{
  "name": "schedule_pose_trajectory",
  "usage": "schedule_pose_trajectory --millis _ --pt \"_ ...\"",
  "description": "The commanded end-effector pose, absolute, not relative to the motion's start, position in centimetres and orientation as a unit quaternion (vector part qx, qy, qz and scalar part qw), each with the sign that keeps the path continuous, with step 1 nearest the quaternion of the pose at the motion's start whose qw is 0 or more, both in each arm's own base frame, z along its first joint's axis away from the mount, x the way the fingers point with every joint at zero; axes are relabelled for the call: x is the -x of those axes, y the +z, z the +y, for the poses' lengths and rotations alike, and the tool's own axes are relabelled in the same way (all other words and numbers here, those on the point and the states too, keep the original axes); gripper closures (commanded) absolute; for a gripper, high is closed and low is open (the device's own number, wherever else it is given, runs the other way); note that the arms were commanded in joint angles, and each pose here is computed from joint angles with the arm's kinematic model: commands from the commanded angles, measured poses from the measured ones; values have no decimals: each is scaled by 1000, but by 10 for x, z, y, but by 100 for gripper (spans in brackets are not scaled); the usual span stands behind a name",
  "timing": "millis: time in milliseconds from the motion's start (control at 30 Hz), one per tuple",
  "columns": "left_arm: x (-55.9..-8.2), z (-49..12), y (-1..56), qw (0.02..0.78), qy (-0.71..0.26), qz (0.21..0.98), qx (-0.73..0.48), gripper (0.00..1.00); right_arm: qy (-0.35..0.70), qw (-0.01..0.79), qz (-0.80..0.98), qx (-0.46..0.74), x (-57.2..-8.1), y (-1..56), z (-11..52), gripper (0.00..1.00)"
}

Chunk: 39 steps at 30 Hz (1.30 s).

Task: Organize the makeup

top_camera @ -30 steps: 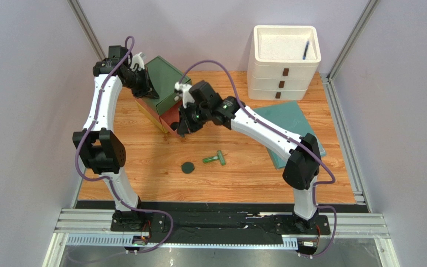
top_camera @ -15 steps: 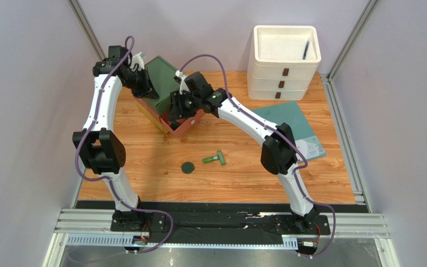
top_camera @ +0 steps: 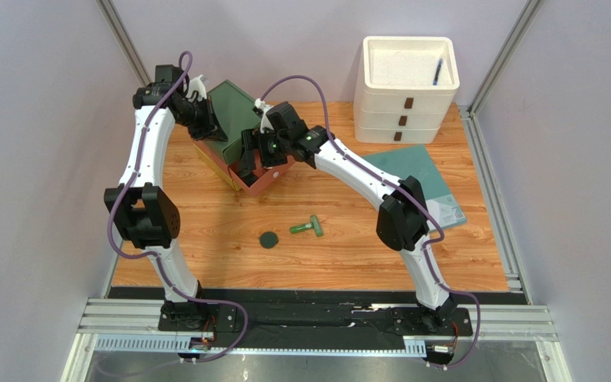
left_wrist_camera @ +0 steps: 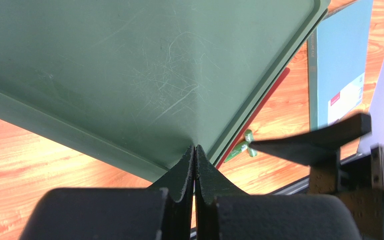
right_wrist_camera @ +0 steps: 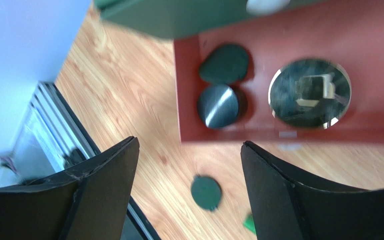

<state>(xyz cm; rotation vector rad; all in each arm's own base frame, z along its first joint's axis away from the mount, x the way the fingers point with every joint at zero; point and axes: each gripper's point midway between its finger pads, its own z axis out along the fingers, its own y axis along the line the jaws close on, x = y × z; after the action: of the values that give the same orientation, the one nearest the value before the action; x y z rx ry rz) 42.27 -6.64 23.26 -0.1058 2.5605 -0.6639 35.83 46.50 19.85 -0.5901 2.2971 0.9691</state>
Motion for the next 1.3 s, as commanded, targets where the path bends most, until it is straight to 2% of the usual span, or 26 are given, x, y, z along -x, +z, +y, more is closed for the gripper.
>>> schedule_pose_trajectory --millis 0,200,333,500,733,833,933,967,1033,1067,1133,1167,1233,1267 --pt "-398 -42 172 139 -173 974 50 100 329 294 840 316 -308 208 449 23" --pt "-397 -41 171 137 -168 975 48 100 261 224 841 418 -235 146 440 24" --pt "-397 -40 171 136 -165 976 47 100 217 192 842 455 -206 102 434 22" --pt "-395 -40 170 132 -167 976 47 100 182 189 848 461 -207 77 439 21" --pt "-393 -40 170 129 -166 977 45 100 117 212 860 449 -235 50 440 21" --pt "-393 -40 170 129 -168 976 47 100 122 205 861 449 -234 43 445 26" --pt "-392 -41 170 128 -168 976 46 100 117 199 866 443 -236 33 445 37" --pt "-393 -40 170 129 -168 976 47 100 117 196 866 445 -234 31 446 46" --pt "-392 -40 169 127 -167 977 47 100 119 186 866 448 -231 26 445 52" --pt "-392 -40 169 126 -167 977 48 100 120 184 866 449 -230 26 444 65" --pt "-392 -40 169 127 -167 977 47 100 119 184 866 450 -229 28 442 77" --pt "-392 -40 169 127 -167 977 48 100 120 185 866 449 -228 30 441 88" --pt "-392 -41 169 128 -170 976 49 100 125 193 863 449 -228 41 440 97" --pt "-392 -41 170 129 -170 976 49 100 126 198 862 448 -229 47 440 98"
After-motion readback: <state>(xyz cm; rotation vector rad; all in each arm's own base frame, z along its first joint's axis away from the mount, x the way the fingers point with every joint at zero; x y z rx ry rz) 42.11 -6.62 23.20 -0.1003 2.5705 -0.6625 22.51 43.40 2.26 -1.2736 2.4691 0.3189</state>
